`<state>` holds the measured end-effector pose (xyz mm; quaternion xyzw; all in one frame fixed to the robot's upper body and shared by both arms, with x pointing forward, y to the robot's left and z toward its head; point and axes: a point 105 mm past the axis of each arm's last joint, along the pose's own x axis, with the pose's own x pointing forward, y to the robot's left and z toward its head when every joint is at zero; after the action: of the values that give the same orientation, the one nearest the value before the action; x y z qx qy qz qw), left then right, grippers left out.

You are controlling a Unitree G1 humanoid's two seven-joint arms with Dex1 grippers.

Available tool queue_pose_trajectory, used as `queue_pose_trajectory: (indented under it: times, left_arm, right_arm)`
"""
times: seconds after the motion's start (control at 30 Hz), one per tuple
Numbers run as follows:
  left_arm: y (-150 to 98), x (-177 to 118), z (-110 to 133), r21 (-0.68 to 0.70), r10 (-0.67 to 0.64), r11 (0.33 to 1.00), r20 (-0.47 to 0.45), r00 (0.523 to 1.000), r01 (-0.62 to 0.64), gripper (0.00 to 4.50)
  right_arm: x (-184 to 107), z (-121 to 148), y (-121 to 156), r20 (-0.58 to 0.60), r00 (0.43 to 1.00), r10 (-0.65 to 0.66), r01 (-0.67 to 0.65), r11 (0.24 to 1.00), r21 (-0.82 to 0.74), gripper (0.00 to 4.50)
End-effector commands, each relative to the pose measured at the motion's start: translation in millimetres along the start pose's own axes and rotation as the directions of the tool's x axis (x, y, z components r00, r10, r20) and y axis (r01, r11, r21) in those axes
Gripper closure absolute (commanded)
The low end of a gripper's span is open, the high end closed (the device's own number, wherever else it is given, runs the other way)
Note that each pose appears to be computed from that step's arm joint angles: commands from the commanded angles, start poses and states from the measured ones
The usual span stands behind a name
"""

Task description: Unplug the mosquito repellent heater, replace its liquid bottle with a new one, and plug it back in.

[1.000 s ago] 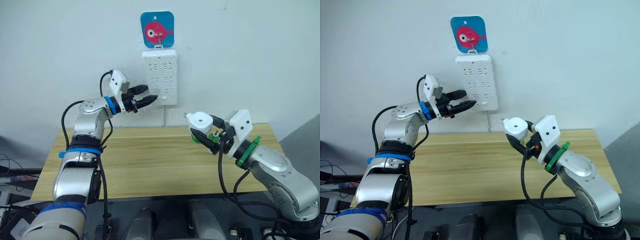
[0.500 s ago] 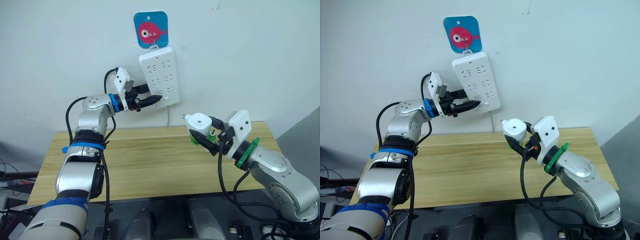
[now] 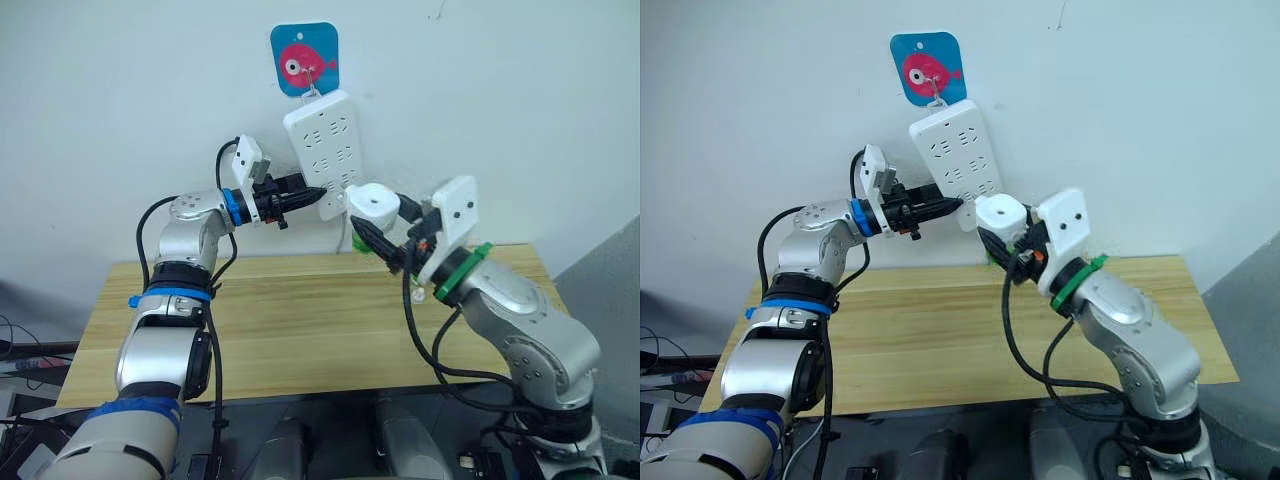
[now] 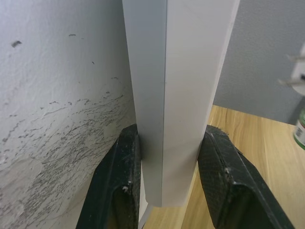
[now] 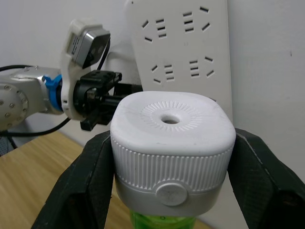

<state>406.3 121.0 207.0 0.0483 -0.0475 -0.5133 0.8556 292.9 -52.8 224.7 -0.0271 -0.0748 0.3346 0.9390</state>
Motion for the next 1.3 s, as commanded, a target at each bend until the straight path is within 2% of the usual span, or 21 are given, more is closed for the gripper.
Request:
queue_pose_trajectory:
  times: [0.03, 0.37, 0.87, 1.3]
  left_arm:
    - [-1, 2, 9, 0.021, 0.001, 1.000, 0.023, 1.000, -0.002, 3.17]
    - [-4, 2, 9, 0.017, -0.006, 1.000, 0.023, 1.000, 0.006, 3.18]
    - [-5, 2, 9, 0.018, -0.010, 1.000, 0.022, 1.000, 0.009, 3.18]
    - [-7, 3, 10, 0.017, -0.012, 1.000, 0.024, 1.000, 0.012, 3.18]
  right_arm:
    - [11, 6, -3, 0.026, 0.999, -0.046, 0.047, 0.998, -0.042, 1.51]
    - [28, 7, -11, 0.052, 0.994, -0.096, 0.098, 0.994, -0.048, 1.51]
    - [31, 6, -19, 0.047, 0.991, -0.123, 0.128, 0.985, -0.112, 1.51]
    - [30, 2, -16, 0.011, 0.995, -0.098, 0.098, 0.982, -0.161, 1.51]
